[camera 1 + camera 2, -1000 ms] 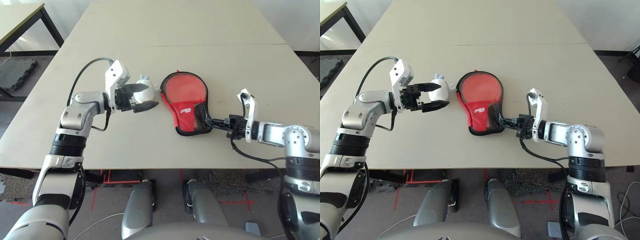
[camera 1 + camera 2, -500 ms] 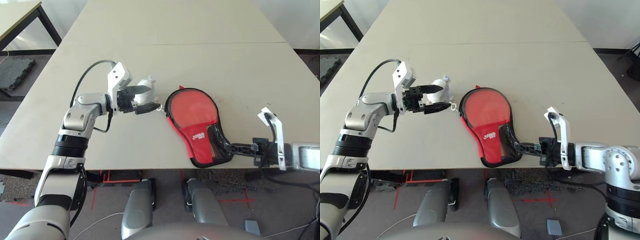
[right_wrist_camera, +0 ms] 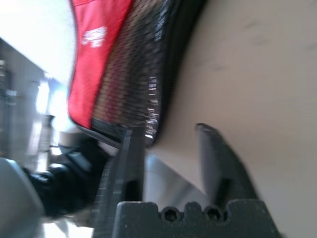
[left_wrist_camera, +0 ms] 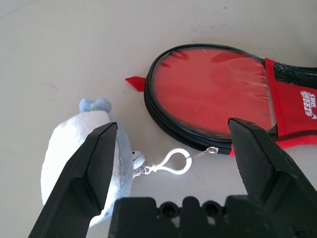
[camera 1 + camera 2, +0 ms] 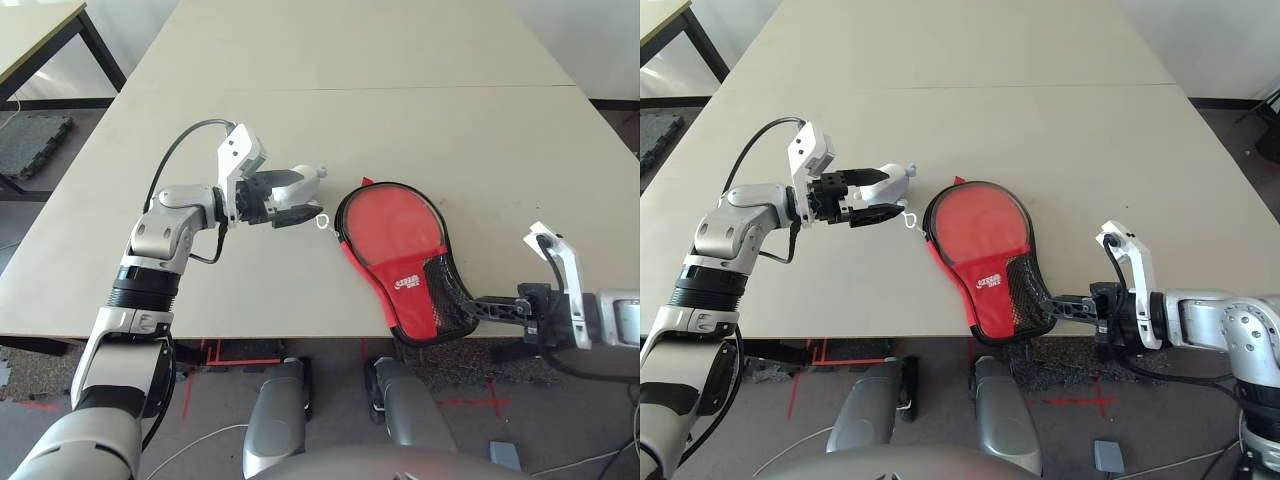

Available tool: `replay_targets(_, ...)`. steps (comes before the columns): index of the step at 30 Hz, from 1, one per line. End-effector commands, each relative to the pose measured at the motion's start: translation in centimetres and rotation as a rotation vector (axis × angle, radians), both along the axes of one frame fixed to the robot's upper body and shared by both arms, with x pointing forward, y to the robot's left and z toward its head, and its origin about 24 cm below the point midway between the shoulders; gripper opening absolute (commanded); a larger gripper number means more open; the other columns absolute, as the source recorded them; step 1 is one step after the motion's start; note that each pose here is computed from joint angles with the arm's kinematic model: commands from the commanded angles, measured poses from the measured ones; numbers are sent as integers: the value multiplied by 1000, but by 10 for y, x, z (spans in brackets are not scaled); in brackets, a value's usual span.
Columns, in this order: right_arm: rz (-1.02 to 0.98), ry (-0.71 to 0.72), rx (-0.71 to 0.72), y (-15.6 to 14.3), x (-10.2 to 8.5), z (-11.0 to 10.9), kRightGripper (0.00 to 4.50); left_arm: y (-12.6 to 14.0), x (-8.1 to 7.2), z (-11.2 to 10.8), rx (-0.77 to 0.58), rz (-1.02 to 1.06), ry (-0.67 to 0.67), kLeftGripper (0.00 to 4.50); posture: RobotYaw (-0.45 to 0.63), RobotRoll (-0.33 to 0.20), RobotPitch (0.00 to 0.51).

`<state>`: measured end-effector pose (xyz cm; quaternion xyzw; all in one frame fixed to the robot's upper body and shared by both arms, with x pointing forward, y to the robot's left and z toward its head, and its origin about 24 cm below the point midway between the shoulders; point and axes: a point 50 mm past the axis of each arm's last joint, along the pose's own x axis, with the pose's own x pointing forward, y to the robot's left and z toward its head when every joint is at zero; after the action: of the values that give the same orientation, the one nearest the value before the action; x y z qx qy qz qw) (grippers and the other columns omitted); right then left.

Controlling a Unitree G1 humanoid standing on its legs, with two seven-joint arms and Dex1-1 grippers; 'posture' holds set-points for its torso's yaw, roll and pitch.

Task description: Store the ping-pong paddle in its case and zip it.

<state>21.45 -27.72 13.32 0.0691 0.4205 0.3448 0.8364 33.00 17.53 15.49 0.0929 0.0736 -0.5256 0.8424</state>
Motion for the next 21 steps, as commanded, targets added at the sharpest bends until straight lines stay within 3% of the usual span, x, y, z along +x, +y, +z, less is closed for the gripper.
replay_targets(1, -12, -183, -70, -17, 26, 20, 3371, 4, 1, -1, 20, 1, 1, 4500, 24, 0, 114)
replay_targets(4, 13, -414, -71, -2, 62, 44, 4475, 4, 1, 0, 20, 4, -3, 4500, 31, 0, 109)
replay_targets(7, 104, -489, -48, 32, 79, 42, 4475, 3, 1, 0, 17, 4, -6, 4500, 34, 0, 107)
replay_targets(12, 224, -541, -89, 72, 94, 21, 4475, 1, 2, 1, 18, 6, -9, 4500, 38, 0, 108)
replay_targets(21, 280, -544, -111, 94, 104, -3, 4475, 4, 5, 6, 26, 27, -20, 4500, 48, 0, 121)
